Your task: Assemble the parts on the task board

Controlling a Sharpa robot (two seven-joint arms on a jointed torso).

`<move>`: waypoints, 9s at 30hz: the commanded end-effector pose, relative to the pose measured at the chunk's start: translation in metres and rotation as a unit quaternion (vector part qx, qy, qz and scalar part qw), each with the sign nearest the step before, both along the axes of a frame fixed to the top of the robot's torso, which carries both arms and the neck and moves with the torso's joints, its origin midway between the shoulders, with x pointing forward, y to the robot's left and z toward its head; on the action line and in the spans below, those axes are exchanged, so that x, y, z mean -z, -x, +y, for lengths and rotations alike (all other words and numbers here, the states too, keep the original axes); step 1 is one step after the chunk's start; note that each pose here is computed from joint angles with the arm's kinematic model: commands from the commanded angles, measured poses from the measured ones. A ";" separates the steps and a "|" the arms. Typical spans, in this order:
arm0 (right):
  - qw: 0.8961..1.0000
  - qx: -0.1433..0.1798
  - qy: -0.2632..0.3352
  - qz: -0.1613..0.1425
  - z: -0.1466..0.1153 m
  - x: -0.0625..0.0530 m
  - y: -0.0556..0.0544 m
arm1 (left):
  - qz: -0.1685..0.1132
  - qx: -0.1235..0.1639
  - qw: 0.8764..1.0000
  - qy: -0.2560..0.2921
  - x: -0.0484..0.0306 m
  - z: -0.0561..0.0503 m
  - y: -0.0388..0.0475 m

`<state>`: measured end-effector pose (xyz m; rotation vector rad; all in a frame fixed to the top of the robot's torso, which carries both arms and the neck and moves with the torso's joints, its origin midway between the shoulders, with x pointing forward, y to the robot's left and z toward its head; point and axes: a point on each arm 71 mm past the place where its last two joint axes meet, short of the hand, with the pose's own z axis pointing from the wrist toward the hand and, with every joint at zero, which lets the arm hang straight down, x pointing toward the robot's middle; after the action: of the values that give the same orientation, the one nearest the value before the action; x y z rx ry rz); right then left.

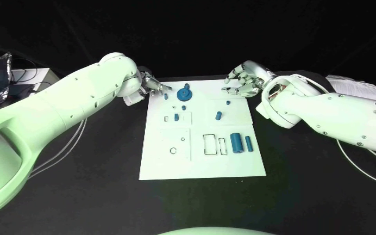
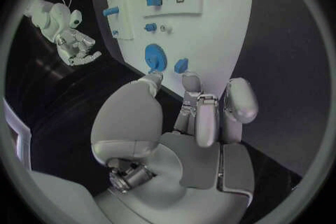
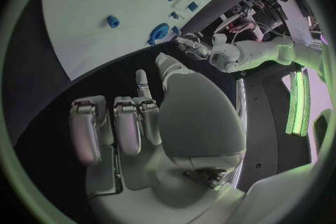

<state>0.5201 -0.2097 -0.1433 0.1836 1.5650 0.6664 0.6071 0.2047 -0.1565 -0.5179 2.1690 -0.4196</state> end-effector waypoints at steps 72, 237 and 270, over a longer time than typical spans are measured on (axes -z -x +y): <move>1.000 -0.001 0.007 -0.003 -0.001 0.000 -0.002 | 0.009 0.030 0.997 0.066 -0.0092 -0.003 0.0314; 1.000 0.001 0.006 0.000 -0.005 0.001 0.000 | 0.001 0.100 0.994 -0.046 0.0489 -0.024 0.0819; 1.000 0.007 -0.004 -0.013 -0.010 0.001 -0.002 | -0.175 0.085 0.964 0.181 0.0042 -0.005 0.0807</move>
<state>0.5227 -0.2197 -0.1460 0.1961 1.5587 0.6446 0.5233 0.2072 -0.1748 -0.5088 1.9898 -0.8084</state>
